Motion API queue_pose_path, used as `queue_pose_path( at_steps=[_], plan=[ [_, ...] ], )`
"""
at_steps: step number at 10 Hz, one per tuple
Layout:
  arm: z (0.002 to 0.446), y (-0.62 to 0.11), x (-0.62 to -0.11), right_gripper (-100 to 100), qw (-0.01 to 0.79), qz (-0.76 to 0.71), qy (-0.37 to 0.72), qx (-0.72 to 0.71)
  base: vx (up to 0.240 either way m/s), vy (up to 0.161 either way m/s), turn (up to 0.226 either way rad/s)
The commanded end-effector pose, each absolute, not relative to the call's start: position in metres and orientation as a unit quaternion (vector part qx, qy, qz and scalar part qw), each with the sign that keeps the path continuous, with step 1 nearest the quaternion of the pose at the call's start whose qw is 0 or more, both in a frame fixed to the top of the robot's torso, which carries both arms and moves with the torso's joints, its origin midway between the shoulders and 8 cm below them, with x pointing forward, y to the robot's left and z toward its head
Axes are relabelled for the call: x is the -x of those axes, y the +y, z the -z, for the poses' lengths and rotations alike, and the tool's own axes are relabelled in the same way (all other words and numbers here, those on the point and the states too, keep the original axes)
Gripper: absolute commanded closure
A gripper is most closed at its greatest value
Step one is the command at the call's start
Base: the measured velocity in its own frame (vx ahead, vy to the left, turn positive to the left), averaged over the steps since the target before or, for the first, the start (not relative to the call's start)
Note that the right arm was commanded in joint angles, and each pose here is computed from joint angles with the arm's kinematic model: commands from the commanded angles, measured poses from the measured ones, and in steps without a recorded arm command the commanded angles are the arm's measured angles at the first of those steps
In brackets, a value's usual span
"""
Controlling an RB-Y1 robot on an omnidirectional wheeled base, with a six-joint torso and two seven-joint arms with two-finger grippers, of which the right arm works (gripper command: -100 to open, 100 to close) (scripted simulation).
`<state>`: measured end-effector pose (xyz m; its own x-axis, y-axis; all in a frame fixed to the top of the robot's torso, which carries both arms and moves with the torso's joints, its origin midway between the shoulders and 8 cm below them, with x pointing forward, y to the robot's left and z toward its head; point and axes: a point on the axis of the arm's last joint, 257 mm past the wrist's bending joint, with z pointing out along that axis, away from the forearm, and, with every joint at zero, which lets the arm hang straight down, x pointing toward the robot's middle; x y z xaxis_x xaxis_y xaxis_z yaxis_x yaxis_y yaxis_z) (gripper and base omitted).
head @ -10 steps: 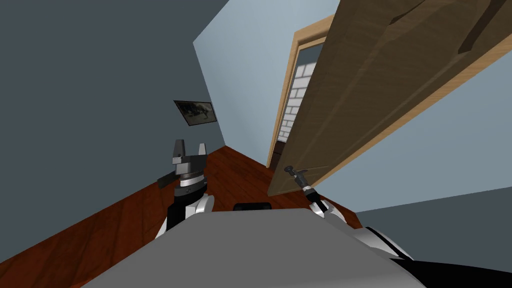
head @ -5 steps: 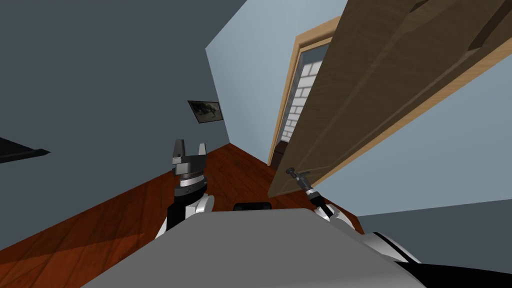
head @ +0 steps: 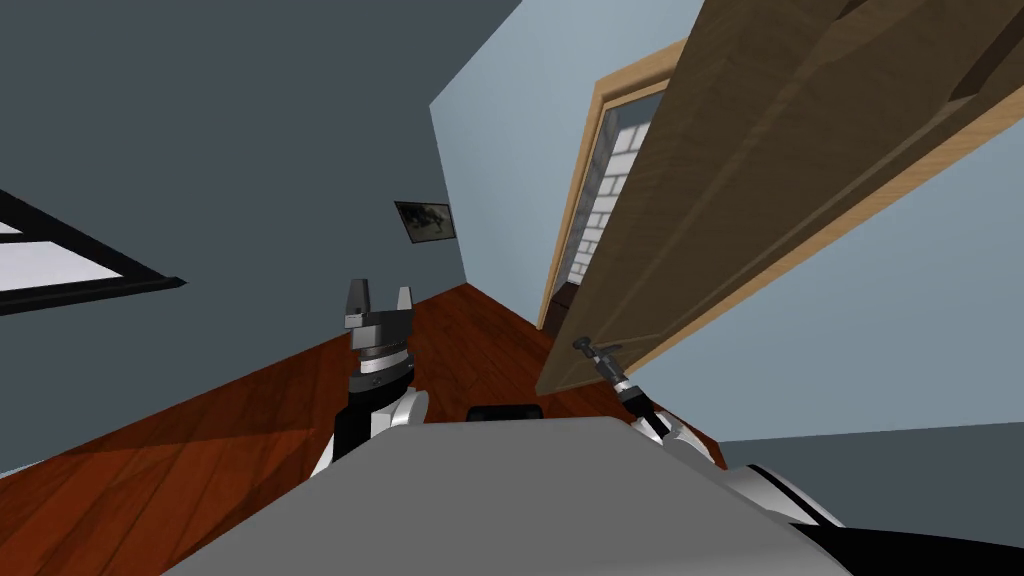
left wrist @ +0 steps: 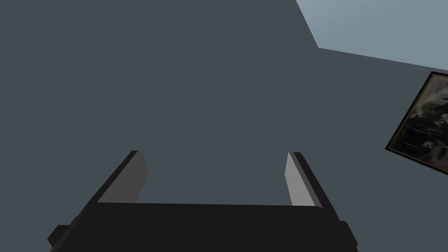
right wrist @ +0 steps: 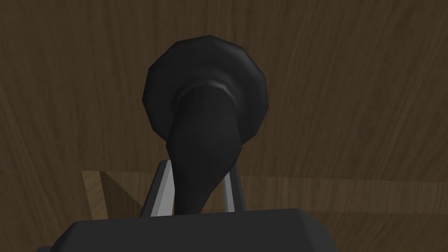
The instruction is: Pull the door open
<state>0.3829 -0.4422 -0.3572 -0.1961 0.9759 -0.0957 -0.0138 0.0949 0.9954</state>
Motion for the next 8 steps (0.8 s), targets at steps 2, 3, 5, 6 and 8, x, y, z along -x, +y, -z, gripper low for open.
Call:
queue_pose_path(
  at_steps=[2, 3, 5, 6, 8],
  plan=[
    [0.357, -0.446, -0.375, 100, 0.472, -0.524, 0.571, -0.42, -0.224, -0.118, 0.193],
    [0.357, -0.447, -0.373, 100, 0.472, -0.525, 0.571, -0.419, -0.237, -0.09, 0.202],
    [0.356, -0.449, -0.369, 100, 0.471, -0.526, 0.572, -0.417, -0.214, -0.119, 0.181],
    [0.355, -0.45, -0.367, 100, 0.471, -0.526, 0.572, -0.416, -0.22, -0.123, 0.183],
    [0.357, -0.448, -0.366, 100, 0.469, -0.527, 0.573, -0.417, -0.162, -0.071, 0.103]
  ],
)
